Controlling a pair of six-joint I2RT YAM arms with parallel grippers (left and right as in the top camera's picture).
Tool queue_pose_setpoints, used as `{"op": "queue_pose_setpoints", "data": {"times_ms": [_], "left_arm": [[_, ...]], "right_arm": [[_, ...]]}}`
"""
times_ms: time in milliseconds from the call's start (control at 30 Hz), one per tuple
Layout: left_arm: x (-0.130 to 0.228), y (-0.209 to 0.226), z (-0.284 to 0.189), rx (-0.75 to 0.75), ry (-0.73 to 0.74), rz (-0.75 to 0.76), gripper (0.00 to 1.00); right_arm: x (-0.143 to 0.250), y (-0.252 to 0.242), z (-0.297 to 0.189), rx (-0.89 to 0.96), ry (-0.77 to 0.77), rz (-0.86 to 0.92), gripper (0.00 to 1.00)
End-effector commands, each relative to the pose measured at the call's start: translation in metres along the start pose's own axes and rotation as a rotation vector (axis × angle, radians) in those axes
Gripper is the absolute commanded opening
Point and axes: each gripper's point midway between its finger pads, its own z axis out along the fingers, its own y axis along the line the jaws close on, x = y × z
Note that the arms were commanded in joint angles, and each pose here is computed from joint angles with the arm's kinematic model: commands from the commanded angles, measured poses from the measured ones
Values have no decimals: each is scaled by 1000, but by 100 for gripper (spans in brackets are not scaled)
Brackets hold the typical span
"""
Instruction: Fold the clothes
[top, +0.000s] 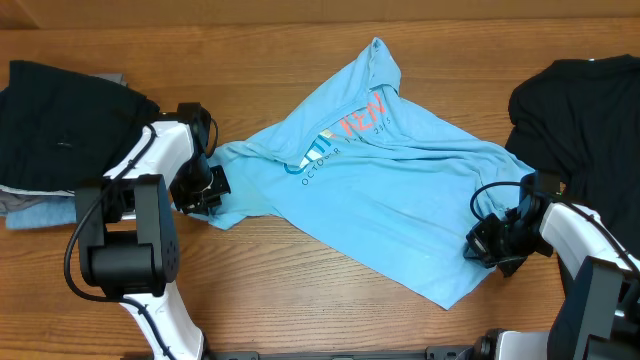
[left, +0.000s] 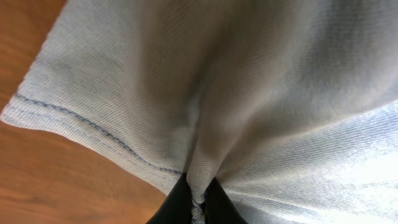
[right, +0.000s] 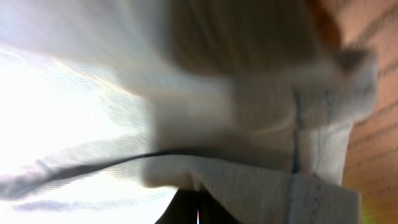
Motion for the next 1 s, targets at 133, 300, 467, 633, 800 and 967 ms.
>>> {"op": "queue_pose_setpoints", "data": {"times_ms": [133, 300, 467, 633, 800, 967], "left_arm": [[78, 14, 63, -37, 309, -46, 13], [106, 31, 68, -107, 391, -42, 11], [115, 69, 55, -320, 405, -46, 15], [97, 63, 41, -313, 367, -51, 36], [66, 57, -26, -306, 237, -101, 47], [43, 27, -107, -115, 39, -33, 60]], "right_arm": [[-12, 5, -5, -1, -43, -64, 4], [-14, 4, -5, 5, -53, -93, 4], [-15, 3, -5, 14, -57, -117, 4], [-20, 12, -18, 7, -66, -136, 4], [-25, 29, -53, 4, -73, -153, 11], [-28, 35, -65, -3, -86, -158, 64]]}}
